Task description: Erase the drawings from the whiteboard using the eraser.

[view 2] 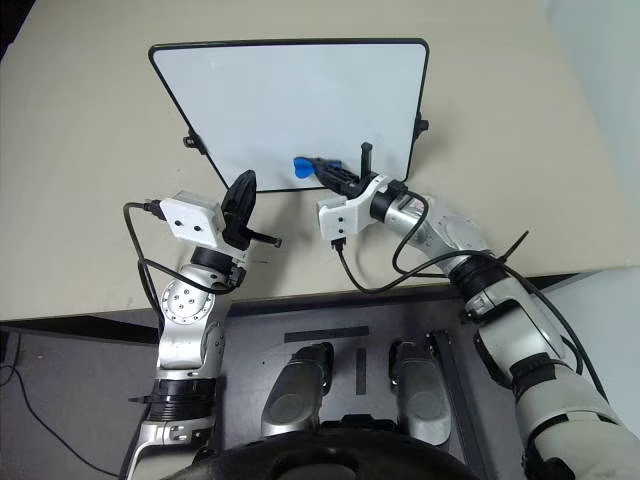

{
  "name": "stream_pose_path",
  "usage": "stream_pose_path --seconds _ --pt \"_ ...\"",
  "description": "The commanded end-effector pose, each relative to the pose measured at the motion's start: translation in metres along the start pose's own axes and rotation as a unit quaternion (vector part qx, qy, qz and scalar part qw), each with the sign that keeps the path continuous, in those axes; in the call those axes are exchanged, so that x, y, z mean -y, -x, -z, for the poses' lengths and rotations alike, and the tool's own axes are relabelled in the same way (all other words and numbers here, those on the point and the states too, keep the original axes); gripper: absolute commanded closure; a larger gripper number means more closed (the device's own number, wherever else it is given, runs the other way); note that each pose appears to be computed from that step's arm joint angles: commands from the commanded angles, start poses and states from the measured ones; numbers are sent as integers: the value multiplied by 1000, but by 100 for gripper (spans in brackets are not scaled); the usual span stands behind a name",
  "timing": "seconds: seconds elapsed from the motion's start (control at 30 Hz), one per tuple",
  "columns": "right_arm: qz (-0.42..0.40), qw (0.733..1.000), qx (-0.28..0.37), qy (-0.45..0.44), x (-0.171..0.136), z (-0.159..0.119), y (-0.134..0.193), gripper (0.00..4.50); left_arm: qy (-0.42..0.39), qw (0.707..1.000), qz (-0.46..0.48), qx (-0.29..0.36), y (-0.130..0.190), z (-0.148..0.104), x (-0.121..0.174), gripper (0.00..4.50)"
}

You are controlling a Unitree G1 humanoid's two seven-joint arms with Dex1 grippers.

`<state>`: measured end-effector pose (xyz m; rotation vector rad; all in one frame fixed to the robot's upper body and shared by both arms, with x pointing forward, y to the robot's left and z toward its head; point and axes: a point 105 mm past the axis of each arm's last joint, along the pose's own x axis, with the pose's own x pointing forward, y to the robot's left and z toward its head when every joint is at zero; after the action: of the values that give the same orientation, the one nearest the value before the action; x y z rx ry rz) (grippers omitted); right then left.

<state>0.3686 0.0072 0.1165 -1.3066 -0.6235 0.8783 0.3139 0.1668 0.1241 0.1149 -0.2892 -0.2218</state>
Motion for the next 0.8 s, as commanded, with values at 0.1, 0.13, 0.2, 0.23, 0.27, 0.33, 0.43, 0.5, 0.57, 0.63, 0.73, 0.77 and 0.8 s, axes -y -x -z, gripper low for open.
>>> stream_pose_path --seconds 0.1,0.13,0.2,0.23,0.27,0.33,0.43,0.5,0.57,0.63,0.73,0.77,0.8 --pt "8 1000 -11 6 8 5 -9 448 -8 1000 -2 22 -1 -10 -1 450" --pt "13 1000 -12 9 9 5 -10 448 -8 1000 -3 22 -2 -10 -1 450" --pt "38 999 -17 17 19 7 -11 448 -8 1000 -4 22 -2 -10 -1 450" --pt "51 998 -20 21 24 8 -10 448 -9 1000 -4 22 -1 -10 -2 450" --pt "63 997 -21 25 29 9 -10 448 -9 1000 -4 22 -1 -11 -2 450" --pt "91 995 -24 32 40 11 -7 448 -9 1000 -4 22 -1 -11 -2 450" --pt "122 991 -27 40 51 13 0 448 -10 1000 -3 23 -1 -11 -2 450" --pt "131 990 -24 38 54 12 6 448 -10 1000 -3 23 -1 -11 -3 450" --pt "131 991 -25 34 53 13 15 448 -11 1000 -3 22 0 -11 -3 450" --pt "129 991 -29 33 52 13 22 448 -11 1000 -4 22 0 -12 -4 450" --pt "115 993 -37 20 47 15 38 448 -11 1000 -2 21 1 -11 -3 450" --pt "106 994 -36 10 44 15 44 448 -11 1000 -1 20 1 -11 -3 450" --pt "97 995 -34 -2 41 14 48 448 -11 1000 -1 20 1 -11 -3 450"
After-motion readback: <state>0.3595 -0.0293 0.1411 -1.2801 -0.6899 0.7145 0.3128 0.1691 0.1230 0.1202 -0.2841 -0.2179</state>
